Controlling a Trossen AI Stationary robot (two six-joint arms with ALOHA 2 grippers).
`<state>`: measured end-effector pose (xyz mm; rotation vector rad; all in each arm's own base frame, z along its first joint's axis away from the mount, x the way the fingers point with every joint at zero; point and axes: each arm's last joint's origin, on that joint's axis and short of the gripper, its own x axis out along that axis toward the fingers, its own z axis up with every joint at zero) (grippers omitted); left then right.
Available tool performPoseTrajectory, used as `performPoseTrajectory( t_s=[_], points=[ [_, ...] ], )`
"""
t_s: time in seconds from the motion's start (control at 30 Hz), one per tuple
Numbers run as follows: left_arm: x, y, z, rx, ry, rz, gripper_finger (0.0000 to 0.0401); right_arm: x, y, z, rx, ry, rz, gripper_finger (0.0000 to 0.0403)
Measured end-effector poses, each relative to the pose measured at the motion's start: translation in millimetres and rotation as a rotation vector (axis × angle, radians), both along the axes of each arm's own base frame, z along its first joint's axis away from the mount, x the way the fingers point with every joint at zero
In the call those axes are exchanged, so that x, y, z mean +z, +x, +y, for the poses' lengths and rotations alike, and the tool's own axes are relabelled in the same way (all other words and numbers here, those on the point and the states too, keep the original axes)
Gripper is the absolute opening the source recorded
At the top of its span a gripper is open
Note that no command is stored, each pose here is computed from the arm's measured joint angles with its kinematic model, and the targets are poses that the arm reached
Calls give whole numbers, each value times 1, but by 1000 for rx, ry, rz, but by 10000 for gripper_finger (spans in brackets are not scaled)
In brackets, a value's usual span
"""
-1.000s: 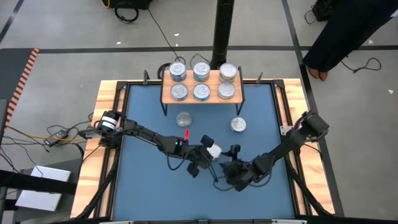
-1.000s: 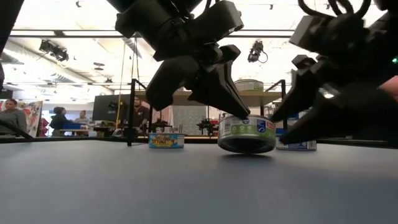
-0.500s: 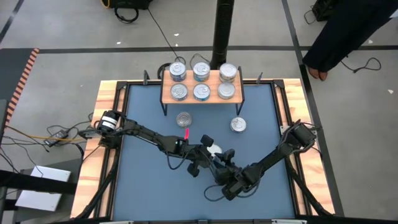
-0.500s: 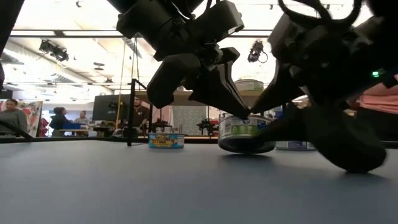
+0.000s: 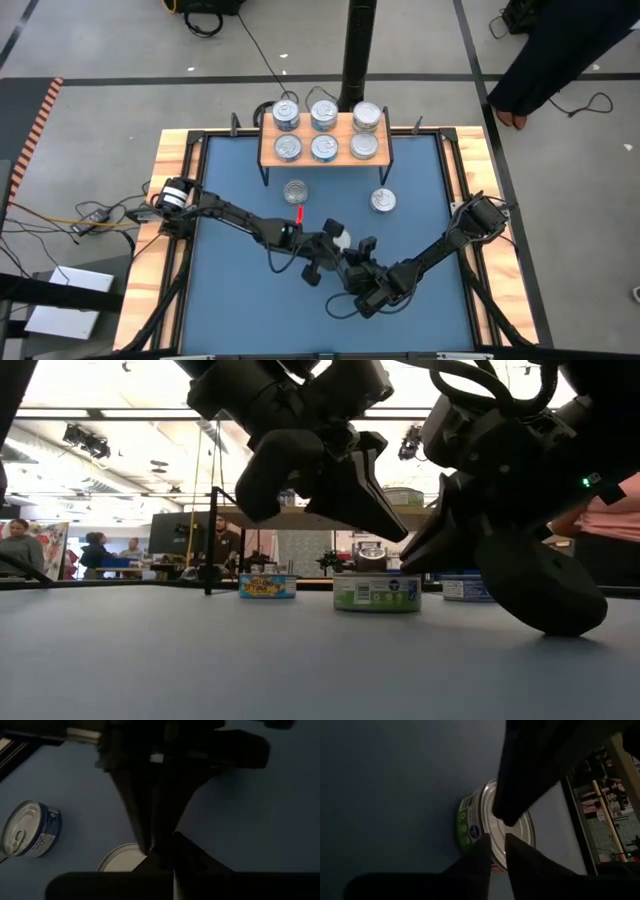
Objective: Stack canned seafood by type on shelf
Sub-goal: Stack the green tuna can on top of the green tuna can on the shelf
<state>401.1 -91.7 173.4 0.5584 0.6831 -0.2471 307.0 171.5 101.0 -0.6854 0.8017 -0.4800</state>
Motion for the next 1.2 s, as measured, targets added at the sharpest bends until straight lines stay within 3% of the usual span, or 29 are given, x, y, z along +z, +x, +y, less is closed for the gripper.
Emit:
performPoseTrajectory(
  t_s=[0.23, 0.53, 0.67, 0.8, 1.03, 1.2],
  points=[
    [-4, -4, 5, 82, 83, 47, 14, 2, -2, 2, 12, -2, 5, 47],
    [-13, -10, 7, 72, 100, 127, 113, 26, -9, 1, -21, 83, -44, 123],
    [-20, -13, 10, 54, 146, 144, 126, 30, -11, 0, -30, 97, -53, 142],
    [-27, -12, 12, 72, 175, 158, 108, 31, -11, 0, -31, 96, -51, 146],
    [-31, -9, 12, 60, 207, 148, 15, 31, -11, 0, -31, 98, -53, 146],
    [-28, -8, 11, 45, 208, 148, 3, 31, -13, 1, -23, 96, -42, 146]
  ],
)
